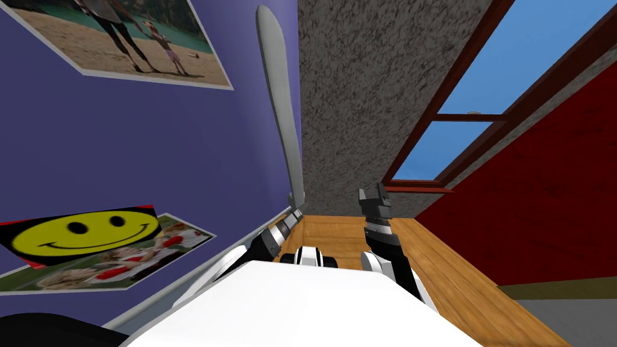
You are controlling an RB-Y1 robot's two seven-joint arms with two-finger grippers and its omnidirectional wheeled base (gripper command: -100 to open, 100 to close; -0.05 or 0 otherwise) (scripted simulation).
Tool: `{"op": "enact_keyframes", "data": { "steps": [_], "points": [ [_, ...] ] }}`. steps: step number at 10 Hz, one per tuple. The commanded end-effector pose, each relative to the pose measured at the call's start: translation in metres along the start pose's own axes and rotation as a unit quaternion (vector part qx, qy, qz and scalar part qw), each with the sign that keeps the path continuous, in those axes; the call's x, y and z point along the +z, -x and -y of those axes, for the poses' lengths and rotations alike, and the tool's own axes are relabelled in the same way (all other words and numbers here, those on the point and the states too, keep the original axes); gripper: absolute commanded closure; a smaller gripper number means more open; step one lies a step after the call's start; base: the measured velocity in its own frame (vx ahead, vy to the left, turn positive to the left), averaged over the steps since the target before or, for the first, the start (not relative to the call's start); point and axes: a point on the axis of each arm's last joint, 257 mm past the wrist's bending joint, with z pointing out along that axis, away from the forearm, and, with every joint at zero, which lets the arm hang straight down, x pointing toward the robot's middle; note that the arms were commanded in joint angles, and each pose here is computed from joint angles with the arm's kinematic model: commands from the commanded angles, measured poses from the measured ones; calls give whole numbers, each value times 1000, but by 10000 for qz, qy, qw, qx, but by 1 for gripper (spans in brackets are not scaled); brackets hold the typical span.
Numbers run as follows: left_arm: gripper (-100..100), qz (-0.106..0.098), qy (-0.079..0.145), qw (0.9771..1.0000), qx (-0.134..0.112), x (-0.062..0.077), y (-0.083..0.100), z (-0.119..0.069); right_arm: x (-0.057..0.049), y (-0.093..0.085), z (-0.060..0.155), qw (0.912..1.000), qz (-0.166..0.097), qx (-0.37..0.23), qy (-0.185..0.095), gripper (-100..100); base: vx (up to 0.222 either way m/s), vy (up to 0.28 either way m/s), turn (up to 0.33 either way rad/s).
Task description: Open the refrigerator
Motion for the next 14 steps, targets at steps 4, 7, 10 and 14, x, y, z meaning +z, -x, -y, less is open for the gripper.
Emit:
{"op": "enact_keyframes", "data": {
  "steps": [4,7,10,14],
  "points": [
    [100,-362,-237,9991,-21,-6,-24,16,0,0,0,10000,0,1,1,0,-147,-22,-96],
    [100,-628,-442,9970,-32,-12,-42,31,0,0,0,10000,0,0,1,0,-202,-28,-110],
    [-100,-500,-161,9986,-3,5,-17,20,0,0,0,10000,0,-1,-1,0,-73,-3,-102],
    [-100,-314,-63,9995,19,22,18,28,0,0,0,10000,0,-1,-1,0,-67,5,-110]
  ]
}}
